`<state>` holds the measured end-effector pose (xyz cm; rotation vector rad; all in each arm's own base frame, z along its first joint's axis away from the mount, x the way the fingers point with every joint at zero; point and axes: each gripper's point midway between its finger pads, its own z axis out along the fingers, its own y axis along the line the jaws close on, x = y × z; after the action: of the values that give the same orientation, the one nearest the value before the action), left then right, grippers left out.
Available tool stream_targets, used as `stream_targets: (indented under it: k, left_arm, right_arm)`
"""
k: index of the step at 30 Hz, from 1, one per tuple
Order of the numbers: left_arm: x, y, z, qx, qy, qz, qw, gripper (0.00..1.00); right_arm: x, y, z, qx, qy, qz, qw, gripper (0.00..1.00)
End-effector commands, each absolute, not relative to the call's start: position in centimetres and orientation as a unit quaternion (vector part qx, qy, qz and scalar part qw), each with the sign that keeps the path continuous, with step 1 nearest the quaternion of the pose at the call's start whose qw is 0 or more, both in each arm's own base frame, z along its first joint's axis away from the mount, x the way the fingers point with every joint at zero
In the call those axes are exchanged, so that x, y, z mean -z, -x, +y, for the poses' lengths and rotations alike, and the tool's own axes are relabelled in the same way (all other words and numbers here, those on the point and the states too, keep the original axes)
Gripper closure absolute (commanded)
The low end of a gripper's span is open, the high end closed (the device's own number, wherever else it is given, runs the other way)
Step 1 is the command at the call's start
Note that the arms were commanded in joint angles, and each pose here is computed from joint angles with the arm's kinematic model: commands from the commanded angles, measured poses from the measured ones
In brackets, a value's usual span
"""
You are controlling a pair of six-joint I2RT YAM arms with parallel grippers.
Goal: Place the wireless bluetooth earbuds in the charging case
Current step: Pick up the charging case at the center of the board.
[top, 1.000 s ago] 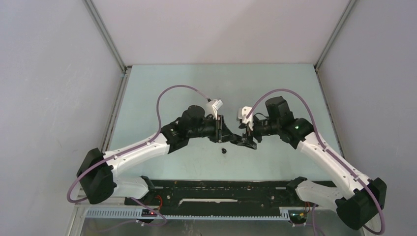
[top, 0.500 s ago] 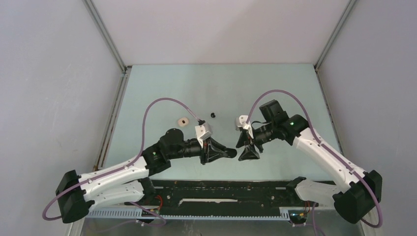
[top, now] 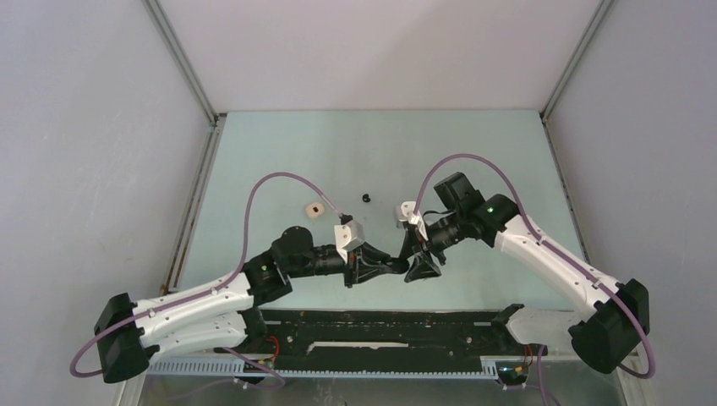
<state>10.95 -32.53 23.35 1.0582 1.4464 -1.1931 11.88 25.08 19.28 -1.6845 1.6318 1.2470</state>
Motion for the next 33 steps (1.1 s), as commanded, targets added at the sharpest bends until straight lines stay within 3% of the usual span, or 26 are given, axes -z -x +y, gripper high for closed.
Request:
stream_targets:
  k: [1, 8, 11, 16, 18, 23, 33]
  left_arm:
    - [-24.7, -10.7, -32.9, 0.489, -0.447, 0.56, 0.498, 0.97]
    - [-24.3, -10.7, -33.1, 0.481, -0.453, 0.566, 0.493, 0.97]
    - [-24.1, -10.9, -33.1, 0.477, -0.45, 0.572, 0.494, 0.95]
    - [-22.7, -12.2, -33.0, 0.449, -0.42, 0.612, 0.497, 0.64]
    - [-21.4, -12.2, -33.1, 0.446, -0.415, 0.624, 0.489, 0.56]
    - [-19.0, -11.3, -33.9, 0.448, -0.436, 0.611, 0.485, 0.51]
    - [-17.3, -11.0, -35.4, 0.442, -0.47, 0.582, 0.495, 0.56]
  right_arm:
    - [-21.4, -11.8, 26.0, -0.477, 0.614, 0.579, 0.246, 0.4]
    - [-21.6, -12.0, 26.4, -0.483, 0.61, 0.583, 0.234, 0.51]
    - [-21.4, -11.9, 26.3, -0.482, 0.615, 0.579, 0.232, 0.67]
    - [-20.5, -12.2, 25.5, -0.451, 0.632, 0.586, 0.233, 0.8]
    - [-19.7, -12.6, 25.0, -0.427, 0.639, 0.593, 0.238, 0.81]
    - [-17.9, -13.0, 24.3, -0.382, 0.66, 0.602, 0.235, 0.82]
    - [-15.9, -13.1, 24.4, -0.345, 0.684, 0.608, 0.209, 0.81]
